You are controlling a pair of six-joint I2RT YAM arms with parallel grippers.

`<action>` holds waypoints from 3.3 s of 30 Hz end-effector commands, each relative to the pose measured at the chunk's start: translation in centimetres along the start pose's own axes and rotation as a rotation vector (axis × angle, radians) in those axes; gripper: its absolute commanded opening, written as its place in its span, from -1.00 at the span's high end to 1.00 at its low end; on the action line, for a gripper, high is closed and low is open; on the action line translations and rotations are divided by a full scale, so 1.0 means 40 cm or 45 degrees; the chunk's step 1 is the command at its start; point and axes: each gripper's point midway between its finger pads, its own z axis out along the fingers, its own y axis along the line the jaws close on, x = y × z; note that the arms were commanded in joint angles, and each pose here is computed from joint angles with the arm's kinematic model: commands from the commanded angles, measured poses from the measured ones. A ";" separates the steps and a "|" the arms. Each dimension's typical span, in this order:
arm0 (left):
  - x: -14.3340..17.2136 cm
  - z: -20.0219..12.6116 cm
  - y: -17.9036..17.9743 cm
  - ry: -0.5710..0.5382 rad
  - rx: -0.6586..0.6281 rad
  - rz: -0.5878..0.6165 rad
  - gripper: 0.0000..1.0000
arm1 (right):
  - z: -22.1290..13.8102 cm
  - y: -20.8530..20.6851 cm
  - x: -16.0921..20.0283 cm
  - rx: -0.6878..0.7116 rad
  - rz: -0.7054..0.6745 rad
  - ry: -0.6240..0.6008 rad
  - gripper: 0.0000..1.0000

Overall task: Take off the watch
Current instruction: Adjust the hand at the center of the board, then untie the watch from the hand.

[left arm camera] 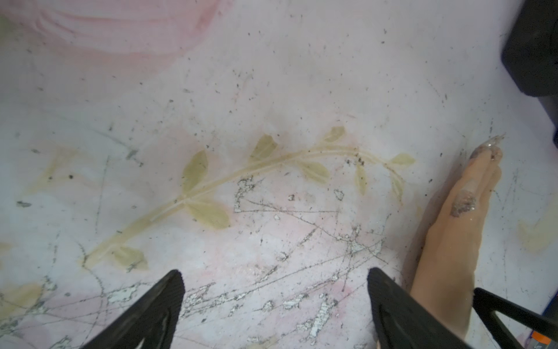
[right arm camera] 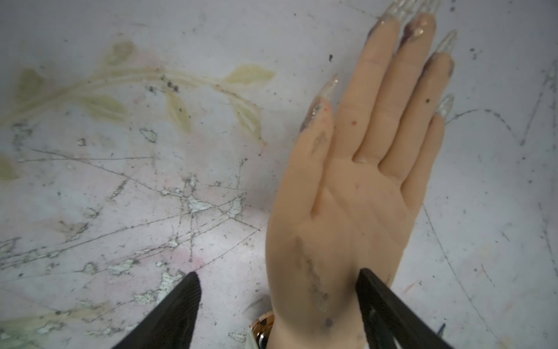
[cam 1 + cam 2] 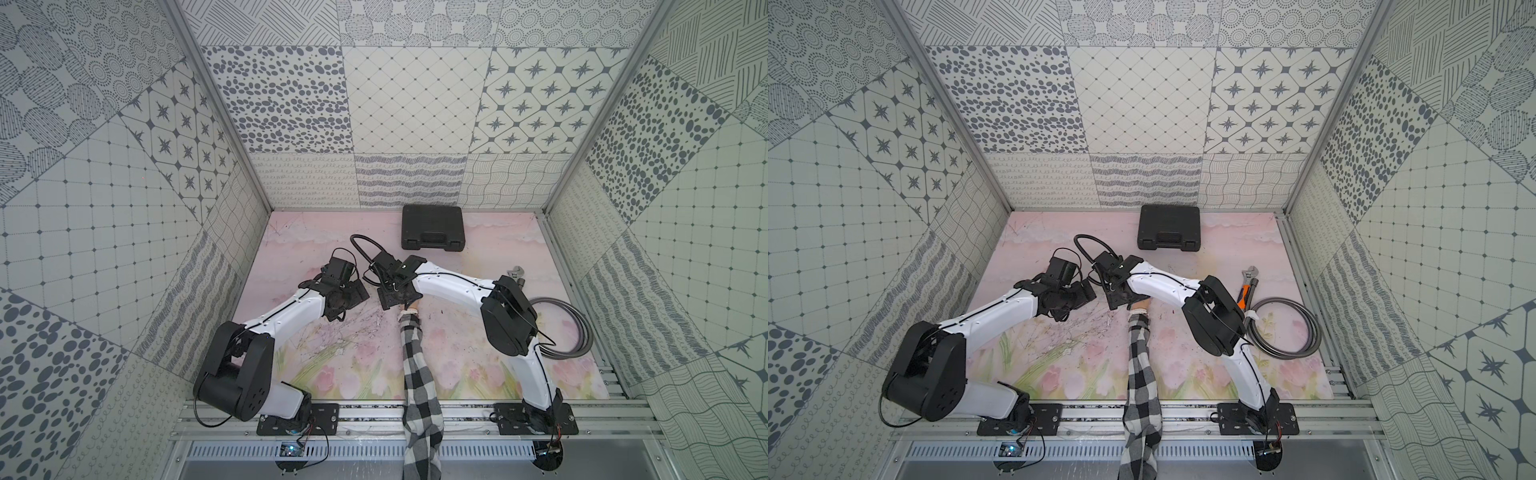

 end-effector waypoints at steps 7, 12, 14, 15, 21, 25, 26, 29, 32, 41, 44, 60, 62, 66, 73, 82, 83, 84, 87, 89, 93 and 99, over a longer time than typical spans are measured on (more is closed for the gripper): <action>-0.023 -0.010 -0.007 0.023 -0.045 0.057 -0.93 | -0.105 -0.018 -0.078 -0.308 0.183 -0.125 -0.91; -0.043 -0.008 -0.069 0.038 0.058 0.084 -0.93 | -0.160 -0.099 -0.110 -0.360 0.286 -0.181 -0.91; -0.040 -0.001 -0.091 0.067 0.101 0.072 -0.93 | -0.182 -0.137 -0.112 -0.380 0.325 -0.196 -0.91; -0.037 0.002 -0.105 0.086 0.132 0.060 -0.93 | -0.192 -0.158 -0.109 -0.397 0.348 -0.206 -0.90; 0.002 0.020 -0.147 0.170 0.242 0.008 -0.91 | -0.218 -0.262 -0.041 -0.472 0.487 -0.231 -0.86; 0.053 0.029 -0.170 0.208 0.273 0.009 -0.91 | -0.201 -0.261 0.023 -0.519 0.504 -0.183 -0.80; 0.065 0.030 -0.176 0.217 0.271 0.019 -0.91 | -0.192 -0.253 0.035 -0.542 0.513 -0.159 -0.79; 0.109 0.031 -0.197 0.228 0.273 0.077 -0.89 | -0.162 -0.214 0.061 -0.637 0.528 -0.095 -0.66; 0.147 0.037 -0.196 0.241 0.269 0.094 -0.86 | -0.138 -0.185 0.081 -0.643 0.493 -0.052 -0.64; 0.177 0.029 -0.197 0.236 0.335 0.074 -0.71 | -0.116 -0.112 0.091 -0.680 0.427 -0.006 -0.47; 0.172 0.027 -0.210 0.220 0.372 0.062 -0.71 | -0.109 -0.116 0.098 -0.653 0.424 -0.007 -0.43; 0.119 0.052 -0.299 0.194 0.406 0.156 -0.74 | -0.085 -0.117 0.099 -0.627 0.397 0.015 -0.25; 0.120 0.063 -0.296 0.206 0.392 0.158 -0.74 | -0.084 -0.117 0.097 -0.628 0.396 0.013 -0.25; 0.120 0.084 -0.273 0.216 0.342 0.162 -0.74 | -0.081 -0.111 0.096 -0.638 0.392 0.019 -0.25; 0.132 0.119 -0.235 0.247 0.293 0.141 -0.74 | -0.072 -0.102 0.100 -0.642 0.376 0.036 -0.23; 0.140 0.136 -0.221 0.260 0.274 0.139 -0.74 | -0.078 -0.080 0.099 -0.654 0.352 0.036 -0.26; 0.141 0.137 -0.220 0.261 0.272 0.138 -0.74 | -0.079 -0.077 0.098 -0.655 0.349 0.035 -0.28; 0.141 0.134 -0.221 0.261 0.276 0.139 -0.73 | -0.080 -0.072 0.099 -0.652 0.342 0.038 -0.30; 0.136 0.125 -0.228 0.252 0.291 0.144 -0.74 | -0.082 -0.066 0.100 -0.617 0.318 0.033 -0.35; 0.129 0.111 -0.235 0.238 0.300 0.151 -0.74 | -0.079 -0.069 0.103 -0.571 0.310 0.027 -0.37; 0.096 0.062 -0.216 0.161 0.258 0.139 -0.77 | -0.083 -0.073 0.104 -0.495 0.285 0.008 -0.39; 0.079 0.004 -0.168 0.107 0.192 0.145 -0.79 | -0.082 -0.065 0.101 -0.465 0.253 0.017 -0.36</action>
